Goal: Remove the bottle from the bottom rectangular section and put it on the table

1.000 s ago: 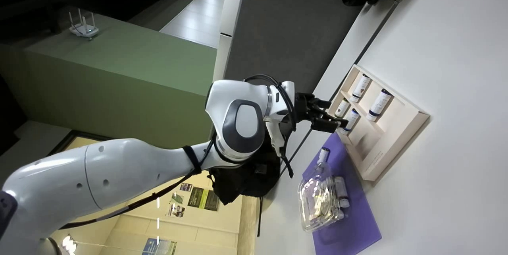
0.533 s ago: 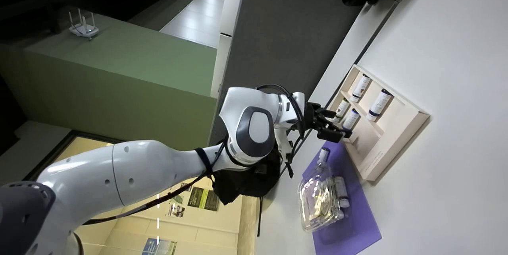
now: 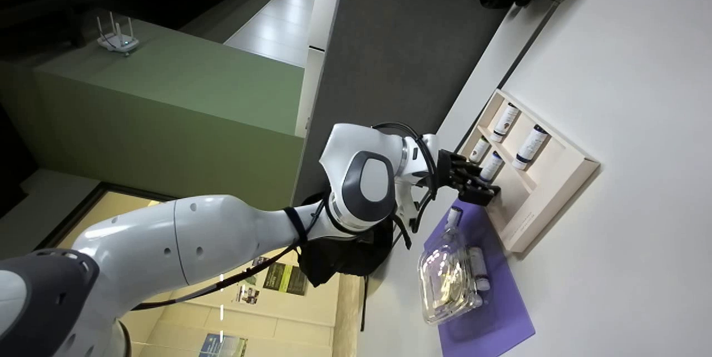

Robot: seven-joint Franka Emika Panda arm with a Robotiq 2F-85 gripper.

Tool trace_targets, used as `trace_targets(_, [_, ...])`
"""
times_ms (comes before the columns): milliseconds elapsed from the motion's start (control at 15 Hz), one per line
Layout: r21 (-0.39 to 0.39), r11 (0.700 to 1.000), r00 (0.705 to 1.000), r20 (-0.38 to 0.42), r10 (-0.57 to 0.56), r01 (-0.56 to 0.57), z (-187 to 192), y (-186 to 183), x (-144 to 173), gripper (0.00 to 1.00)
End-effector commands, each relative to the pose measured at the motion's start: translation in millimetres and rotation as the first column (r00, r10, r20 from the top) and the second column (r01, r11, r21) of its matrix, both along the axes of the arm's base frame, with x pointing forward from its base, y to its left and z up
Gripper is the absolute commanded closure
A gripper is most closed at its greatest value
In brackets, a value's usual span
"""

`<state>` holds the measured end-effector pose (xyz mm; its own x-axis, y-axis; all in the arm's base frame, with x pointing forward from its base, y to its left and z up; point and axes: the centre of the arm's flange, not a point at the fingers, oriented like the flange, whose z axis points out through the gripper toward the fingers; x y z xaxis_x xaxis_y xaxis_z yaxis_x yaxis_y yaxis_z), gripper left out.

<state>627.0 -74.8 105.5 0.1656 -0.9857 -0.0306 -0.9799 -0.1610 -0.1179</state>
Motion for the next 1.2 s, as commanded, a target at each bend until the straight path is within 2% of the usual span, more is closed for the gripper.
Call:
trace_targets(0, [0.021, 1.000, 1.000, 0.002, -0.012, 0.012, 6.3, -2.2, 10.8, 0.62])
trace_targets(267, [0.027, 1.000, 1.000, 0.015, -0.007, 0.007, 23.1, -3.1, 13.4, 0.87])
trace_targets(533, [0.046, 0.999, 0.997, 0.080, 0.014, -0.017, 74.9, 2.7, 20.6, 0.87])
trace_targets(733, [0.081, 0.992, 0.989, 0.123, 0.084, -0.095, 108.8, 21.7, 34.1, 0.87])
trace_targets(1000, [0.126, 0.959, 0.963, 0.131, 0.236, -0.252, 113.7, 68.3, 51.0, 0.87])
trace_targets(1133, [0.143, 0.931, 0.939, 0.121, 0.321, -0.337, 106.2, 96.2, 56.7, 0.87])
